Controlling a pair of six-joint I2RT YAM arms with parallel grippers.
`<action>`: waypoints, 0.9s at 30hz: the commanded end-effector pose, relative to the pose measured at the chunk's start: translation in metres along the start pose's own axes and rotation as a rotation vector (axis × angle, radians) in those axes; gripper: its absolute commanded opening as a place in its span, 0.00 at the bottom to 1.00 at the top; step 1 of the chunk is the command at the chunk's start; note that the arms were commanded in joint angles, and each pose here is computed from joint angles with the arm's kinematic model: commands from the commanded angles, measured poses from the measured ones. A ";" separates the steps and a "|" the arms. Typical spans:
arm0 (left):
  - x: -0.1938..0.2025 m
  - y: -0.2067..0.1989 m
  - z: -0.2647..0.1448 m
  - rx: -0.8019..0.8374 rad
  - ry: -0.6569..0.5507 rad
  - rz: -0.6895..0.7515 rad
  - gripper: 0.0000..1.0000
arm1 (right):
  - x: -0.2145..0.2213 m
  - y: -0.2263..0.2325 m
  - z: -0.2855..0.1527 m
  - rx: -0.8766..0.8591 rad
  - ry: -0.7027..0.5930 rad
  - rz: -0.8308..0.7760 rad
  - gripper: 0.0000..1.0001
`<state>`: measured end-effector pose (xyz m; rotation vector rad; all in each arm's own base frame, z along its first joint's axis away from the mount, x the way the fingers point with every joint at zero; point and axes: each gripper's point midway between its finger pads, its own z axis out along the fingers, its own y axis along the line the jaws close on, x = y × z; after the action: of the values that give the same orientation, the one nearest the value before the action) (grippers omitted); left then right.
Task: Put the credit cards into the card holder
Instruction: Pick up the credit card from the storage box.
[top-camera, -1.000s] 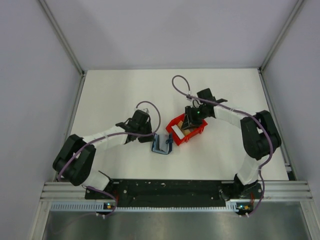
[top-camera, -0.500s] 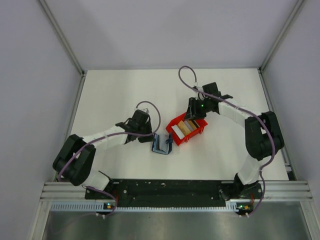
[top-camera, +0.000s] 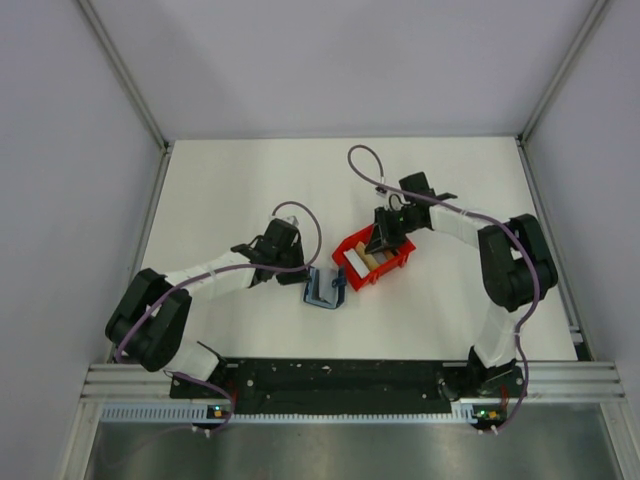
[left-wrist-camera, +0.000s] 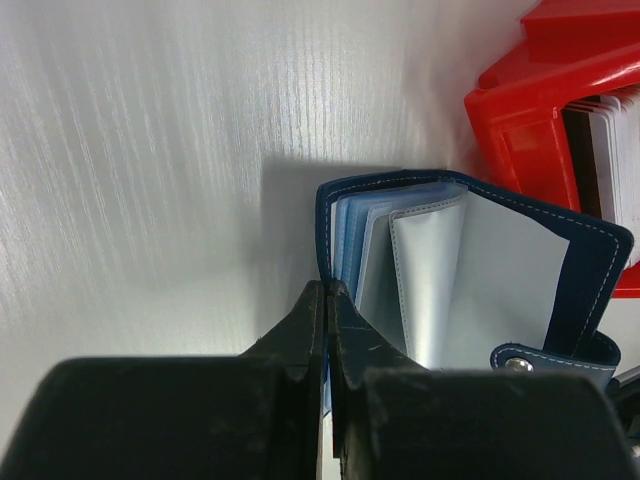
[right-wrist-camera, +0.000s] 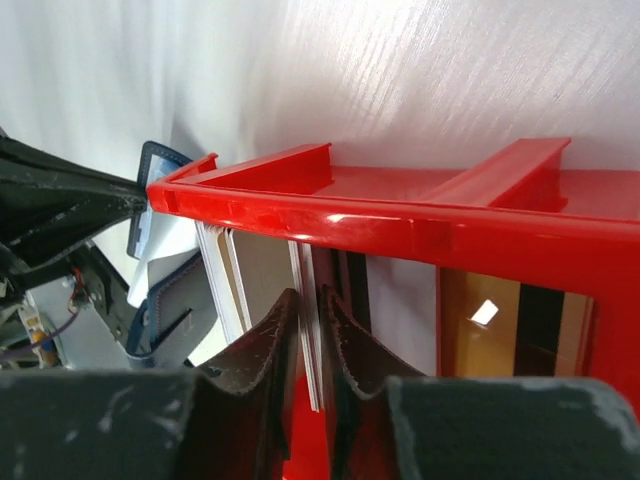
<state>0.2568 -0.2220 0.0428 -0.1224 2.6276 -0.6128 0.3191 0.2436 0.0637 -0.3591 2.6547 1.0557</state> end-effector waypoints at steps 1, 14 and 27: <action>-0.021 -0.021 -0.004 0.064 -0.055 0.007 0.00 | 0.000 0.019 -0.009 -0.053 -0.013 -0.061 0.09; -0.021 -0.021 -0.005 0.066 -0.054 0.007 0.00 | 0.011 0.021 0.006 0.072 0.025 -0.177 0.10; -0.023 -0.020 -0.005 0.057 -0.057 0.007 0.00 | -0.017 0.032 -0.027 0.393 -0.180 -0.311 0.00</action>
<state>0.2578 -0.2247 0.0461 -0.1176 2.6251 -0.6282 0.3025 0.2501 0.0782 -0.5656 2.5876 0.5971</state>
